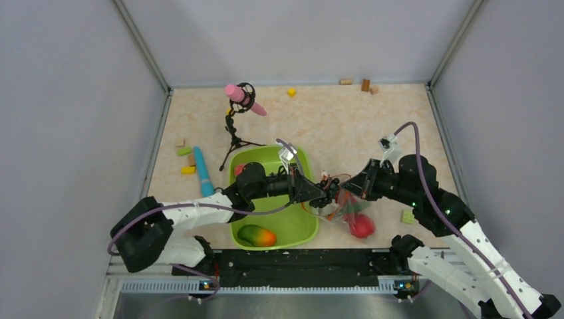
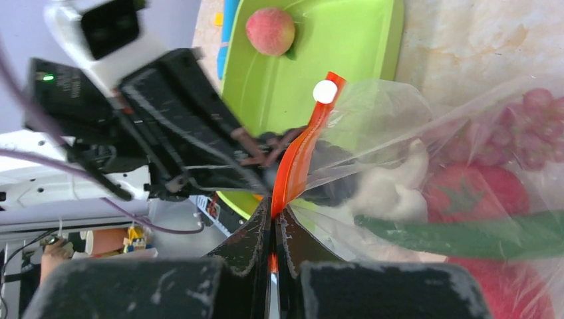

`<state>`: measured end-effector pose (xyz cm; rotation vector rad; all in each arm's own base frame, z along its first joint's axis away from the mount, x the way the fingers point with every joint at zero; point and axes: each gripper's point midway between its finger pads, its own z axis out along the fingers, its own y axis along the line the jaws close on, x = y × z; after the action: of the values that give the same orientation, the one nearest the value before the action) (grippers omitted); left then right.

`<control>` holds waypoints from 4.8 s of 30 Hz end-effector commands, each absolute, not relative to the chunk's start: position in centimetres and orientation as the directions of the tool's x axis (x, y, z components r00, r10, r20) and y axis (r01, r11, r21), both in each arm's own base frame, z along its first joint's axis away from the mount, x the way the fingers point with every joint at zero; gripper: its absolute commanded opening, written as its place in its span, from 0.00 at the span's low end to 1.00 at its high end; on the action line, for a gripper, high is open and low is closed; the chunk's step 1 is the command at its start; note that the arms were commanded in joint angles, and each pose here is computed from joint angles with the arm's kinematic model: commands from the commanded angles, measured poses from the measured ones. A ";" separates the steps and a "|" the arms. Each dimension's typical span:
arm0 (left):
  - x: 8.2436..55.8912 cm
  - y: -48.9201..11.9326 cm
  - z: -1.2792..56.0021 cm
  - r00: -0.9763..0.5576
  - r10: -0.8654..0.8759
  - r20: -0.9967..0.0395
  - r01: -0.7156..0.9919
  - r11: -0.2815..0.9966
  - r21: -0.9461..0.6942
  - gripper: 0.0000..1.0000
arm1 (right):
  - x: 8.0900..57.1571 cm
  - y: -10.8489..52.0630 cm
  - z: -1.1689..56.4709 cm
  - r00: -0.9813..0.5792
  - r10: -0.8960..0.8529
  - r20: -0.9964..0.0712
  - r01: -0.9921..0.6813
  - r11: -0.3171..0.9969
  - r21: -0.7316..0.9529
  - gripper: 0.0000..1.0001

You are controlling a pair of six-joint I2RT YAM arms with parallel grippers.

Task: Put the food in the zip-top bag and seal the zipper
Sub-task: Place the fake fruit in the zipper food storage bag, then pick up the fake fruit from the bin, then place the fake fruit in the zipper food storage bag.

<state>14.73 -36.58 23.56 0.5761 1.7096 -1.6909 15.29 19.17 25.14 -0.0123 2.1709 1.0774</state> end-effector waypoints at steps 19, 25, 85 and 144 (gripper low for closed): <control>12.8 -38.6 21.7 -0.607 0.084 -0.790 0.791 0.157 -0.591 0.68 | 16.3 19.4 27.2 -0.684 0.328 -0.652 -0.356 0.630 0.690 0.00; 14.1 -34.8 21.6 -0.596 0.024 -0.803 0.758 0.348 -0.552 0.74 | 16.7 19.2 26.5 -0.675 0.304 -0.672 -0.362 0.658 0.661 0.00; 13.9 -20.6 5.6 -0.939 -0.257 -0.229 -0.173 0.928 -0.330 0.97 | 19.3 17.7 22.0 -0.491 0.194 -0.849 -0.470 0.762 0.446 0.00; 19.2 -34.1 28.3 -0.427 -0.191 -0.884 0.798 0.381 -0.468 0.00 | 20.1 17.7 24.6 -0.519 0.327 -0.790 -0.372 0.746 0.553 0.00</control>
<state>20.57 -31.36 25.07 0.3796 1.8165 -1.1308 20.09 16.79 20.93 -0.0303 2.0107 0.7814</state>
